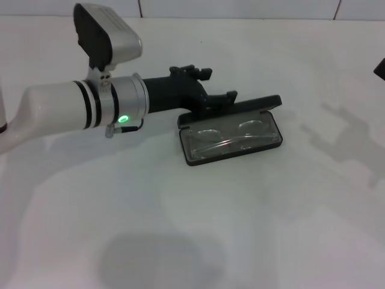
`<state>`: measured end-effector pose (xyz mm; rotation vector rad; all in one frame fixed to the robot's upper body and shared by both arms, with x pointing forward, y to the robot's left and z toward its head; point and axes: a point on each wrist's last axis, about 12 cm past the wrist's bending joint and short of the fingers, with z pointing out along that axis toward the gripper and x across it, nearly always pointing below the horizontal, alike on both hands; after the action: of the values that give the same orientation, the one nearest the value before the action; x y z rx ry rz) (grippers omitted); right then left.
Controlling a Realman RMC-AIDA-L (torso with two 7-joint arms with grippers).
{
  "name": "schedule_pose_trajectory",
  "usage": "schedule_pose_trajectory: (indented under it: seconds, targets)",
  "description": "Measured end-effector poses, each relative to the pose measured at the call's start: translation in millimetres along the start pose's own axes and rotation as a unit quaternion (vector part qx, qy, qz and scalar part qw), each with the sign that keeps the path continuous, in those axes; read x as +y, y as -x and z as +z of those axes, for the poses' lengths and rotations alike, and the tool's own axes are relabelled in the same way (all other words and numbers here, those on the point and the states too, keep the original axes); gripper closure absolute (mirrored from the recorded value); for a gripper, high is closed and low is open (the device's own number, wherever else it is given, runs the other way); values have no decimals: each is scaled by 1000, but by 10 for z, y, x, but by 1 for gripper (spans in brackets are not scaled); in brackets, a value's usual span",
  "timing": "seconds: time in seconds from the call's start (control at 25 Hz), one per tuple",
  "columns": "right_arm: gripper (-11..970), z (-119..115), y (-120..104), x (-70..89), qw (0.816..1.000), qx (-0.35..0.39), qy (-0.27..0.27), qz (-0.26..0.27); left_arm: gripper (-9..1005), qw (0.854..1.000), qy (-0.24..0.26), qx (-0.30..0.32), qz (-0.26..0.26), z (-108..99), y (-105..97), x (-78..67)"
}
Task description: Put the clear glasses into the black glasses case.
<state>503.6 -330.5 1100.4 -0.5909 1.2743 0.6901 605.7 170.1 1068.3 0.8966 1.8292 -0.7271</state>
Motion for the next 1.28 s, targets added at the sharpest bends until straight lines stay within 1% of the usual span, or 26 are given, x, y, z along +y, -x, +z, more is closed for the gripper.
schedule_pose_trajectory:
  seconds: [0.24, 0.28, 0.48, 0.6, 0.68, 0.76, 0.8, 0.92, 0.96, 1.04, 1.12, 1.2, 1.24, 1.28]
  targets:
    - [264, 33, -6, 5, 1000, 3, 7, 0, 124, 1000, -18, 17, 18, 29, -57, -78]
    - [264, 35, -8, 2, 1000, 4, 7, 0, 124, 999, -26, 25, 25, 41, -81, -109]
    - [264, 66, -3, -7, 1000, 5, 10, -4, 123, 998, -37, 38, 35, 44, -138, -158]
    - [265, 91, -6, 1, 1000, 6, 16, -6, 123, 998, -41, 28, 37, 16, -159, -178]
    - [265, 122, -12, 18, 1000, 10, 28, -6, 123, 998, -55, -1, 38, -28, -141, -217]
    - [265, 140, -16, 31, 999, 13, 36, -7, 122, 995, -80, -48, 42, -117, -109, -273]
    - [265, 168, -12, 44, 999, 18, 50, -8, 122, 991, -96, -80, 48, -192, -90, -311]
    - [265, 228, 23, 84, 993, 42, 107, -2, 122, 977, -143, -139, 77, -442, -43, -391]
    - [264, 261, 45, 90, 989, 61, 136, 6, 122, 973, -155, -151, 84, -525, -41, -409]
    - [261, 304, 58, 85, 983, 83, 161, 16, 121, 964, -179, -173, 96, -724, -92, -459]
    - [259, 356, 61, 88, 977, 104, 186, 24, 121, 957, -189, -191, 109, -863, -145, -500]
    - [183, 392, 58, 120, 971, 114, 211, 20, 121, 953, -192, -205, 111, -976, -210, -537]
    - [172, 412, 56, 160, 966, 115, 231, 14, 121, 953, -192, -207, 110, -1016, -237, -547]
    - [161, 428, 56, 188, 963, 116, 245, 7, 121, 954, -190, -205, 109, -1093, -318, -568]
